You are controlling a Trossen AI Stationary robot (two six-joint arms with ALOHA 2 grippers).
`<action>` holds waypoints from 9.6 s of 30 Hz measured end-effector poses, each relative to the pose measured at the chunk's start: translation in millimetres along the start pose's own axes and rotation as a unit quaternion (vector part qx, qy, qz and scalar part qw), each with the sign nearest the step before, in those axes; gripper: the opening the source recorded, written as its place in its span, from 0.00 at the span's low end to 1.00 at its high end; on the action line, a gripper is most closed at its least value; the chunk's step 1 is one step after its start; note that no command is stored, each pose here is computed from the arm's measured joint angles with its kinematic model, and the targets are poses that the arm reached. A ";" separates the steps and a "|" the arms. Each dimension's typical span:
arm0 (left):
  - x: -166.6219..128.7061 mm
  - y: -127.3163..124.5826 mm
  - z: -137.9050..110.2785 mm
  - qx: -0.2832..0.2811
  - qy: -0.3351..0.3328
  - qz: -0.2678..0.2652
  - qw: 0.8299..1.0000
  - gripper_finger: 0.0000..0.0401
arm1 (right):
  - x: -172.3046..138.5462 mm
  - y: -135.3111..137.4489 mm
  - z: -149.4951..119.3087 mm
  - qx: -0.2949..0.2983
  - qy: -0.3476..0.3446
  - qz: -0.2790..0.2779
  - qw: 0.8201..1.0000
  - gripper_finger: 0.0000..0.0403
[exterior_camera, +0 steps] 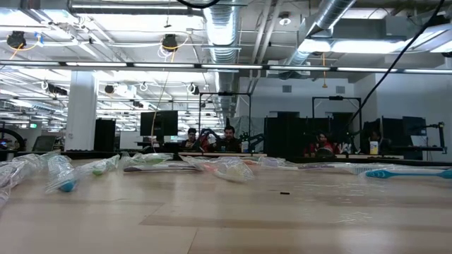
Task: Pick & Place toothbrushing station
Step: Put the blue mouthwash bottle into the black organizer
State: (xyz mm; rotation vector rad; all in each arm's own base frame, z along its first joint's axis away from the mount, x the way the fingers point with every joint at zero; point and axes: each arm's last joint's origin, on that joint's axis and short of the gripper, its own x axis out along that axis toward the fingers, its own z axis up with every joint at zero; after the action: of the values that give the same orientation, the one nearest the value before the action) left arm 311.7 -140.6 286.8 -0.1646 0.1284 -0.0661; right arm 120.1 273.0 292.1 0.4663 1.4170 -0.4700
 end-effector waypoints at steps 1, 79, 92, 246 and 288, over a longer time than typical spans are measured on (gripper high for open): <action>0.0 0.0 0.0 0.000 0.000 0.000 1.000 0.00 | 0.2 0.0 0.7 0.000 0.001 -0.002 1.000 0.22; -0.4 -1.4 0.1 -0.029 -0.001 -0.007 1.000 0.00 | 51.5 21.2 -13.4 0.024 0.028 -0.045 0.998 0.22; -0.4 -1.6 0.1 -0.040 0.000 -0.007 0.999 0.00 | 52.0 21.5 -15.5 0.024 0.025 -0.040 0.999 0.22; 0.3 1.1 1.3 -0.041 -0.007 0.009 0.999 0.00 | 86.0 19.0 -6.2 0.114 0.093 -0.044 0.988 0.36; 1.0 3.3 1.8 -0.042 -0.007 0.012 0.999 0.00 | 72.9 22.9 8.8 0.091 0.094 -0.043 0.990 0.46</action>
State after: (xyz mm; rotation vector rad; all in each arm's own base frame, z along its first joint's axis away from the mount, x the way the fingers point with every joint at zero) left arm 313.1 -137.2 287.8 -0.2465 0.1186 -0.0363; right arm 147.2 284.4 221.1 0.6117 1.5871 -0.6424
